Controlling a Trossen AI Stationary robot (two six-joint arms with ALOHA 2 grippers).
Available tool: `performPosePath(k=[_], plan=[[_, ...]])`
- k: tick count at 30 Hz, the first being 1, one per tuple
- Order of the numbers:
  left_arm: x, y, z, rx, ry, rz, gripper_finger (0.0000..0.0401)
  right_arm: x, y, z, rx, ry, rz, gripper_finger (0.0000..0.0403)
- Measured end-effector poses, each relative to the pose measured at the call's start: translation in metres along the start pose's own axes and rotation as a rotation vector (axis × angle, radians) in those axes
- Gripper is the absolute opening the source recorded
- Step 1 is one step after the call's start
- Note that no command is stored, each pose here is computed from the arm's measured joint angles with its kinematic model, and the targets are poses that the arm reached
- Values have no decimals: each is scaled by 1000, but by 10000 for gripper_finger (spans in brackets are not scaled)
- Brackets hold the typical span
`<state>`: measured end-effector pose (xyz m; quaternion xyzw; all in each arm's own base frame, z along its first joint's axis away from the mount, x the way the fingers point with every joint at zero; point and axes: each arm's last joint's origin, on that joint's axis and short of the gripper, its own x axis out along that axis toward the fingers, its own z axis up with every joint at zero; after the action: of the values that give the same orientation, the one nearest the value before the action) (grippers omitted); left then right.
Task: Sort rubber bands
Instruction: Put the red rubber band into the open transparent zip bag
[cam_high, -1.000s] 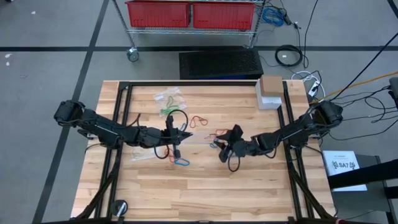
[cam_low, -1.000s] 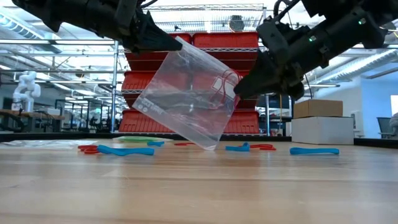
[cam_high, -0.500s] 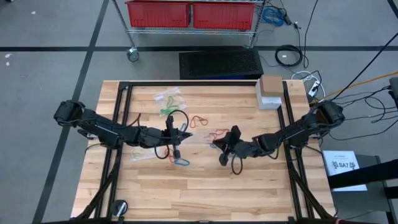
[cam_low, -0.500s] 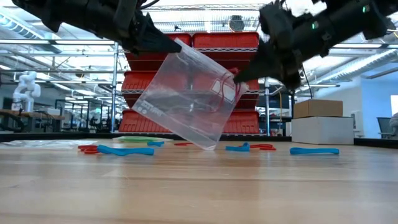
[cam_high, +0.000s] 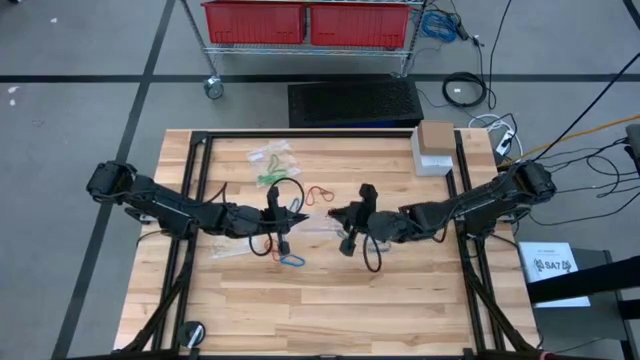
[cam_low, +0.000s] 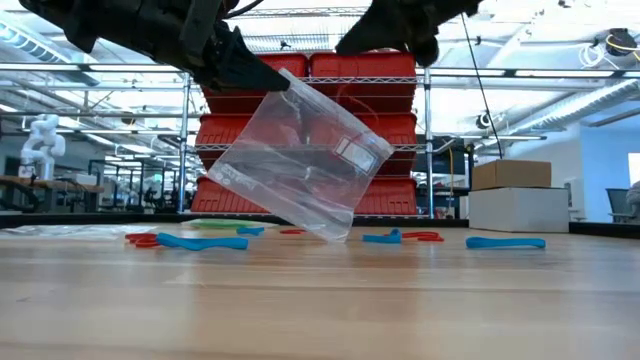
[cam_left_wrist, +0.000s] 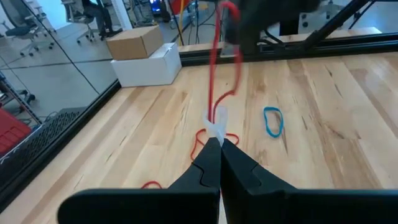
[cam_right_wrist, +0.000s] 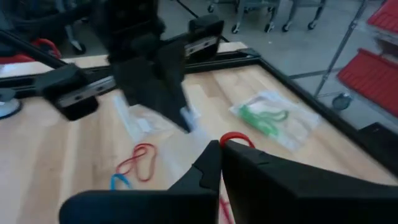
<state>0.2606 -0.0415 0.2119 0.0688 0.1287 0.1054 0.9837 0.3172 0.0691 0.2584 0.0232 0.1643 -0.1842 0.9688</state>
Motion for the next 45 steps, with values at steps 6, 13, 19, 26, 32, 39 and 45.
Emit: performPosePath(k=[6, 13, 19, 26, 32, 39, 45], plan=[[0, 0, 0, -1, -1, -3, 0, 7, -9, 3, -20, 10, -31, 0], [0, 0, 1, -9, -13, -3, 0, 17, -8, -6, -44, 45, -44, 0], [0, 0, 2, -10, -16, -4, 0, 18, -9, -8, -72, 52, -44, 0], [0, 0, 2, -12, -23, -12, 0, 23, -14, -8, -32, 80, 44, 0], [0, -1, 3, -13, -27, -27, 0, 28, -21, -9, -4, 122, 114, 0], [0, -1, 3, -11, -27, -27, 0, 30, -25, -12, 4, 176, 140, 0], [0, -1, 4, -15, -37, -26, 0, 32, -31, -13, 28, 206, 167, 0]])
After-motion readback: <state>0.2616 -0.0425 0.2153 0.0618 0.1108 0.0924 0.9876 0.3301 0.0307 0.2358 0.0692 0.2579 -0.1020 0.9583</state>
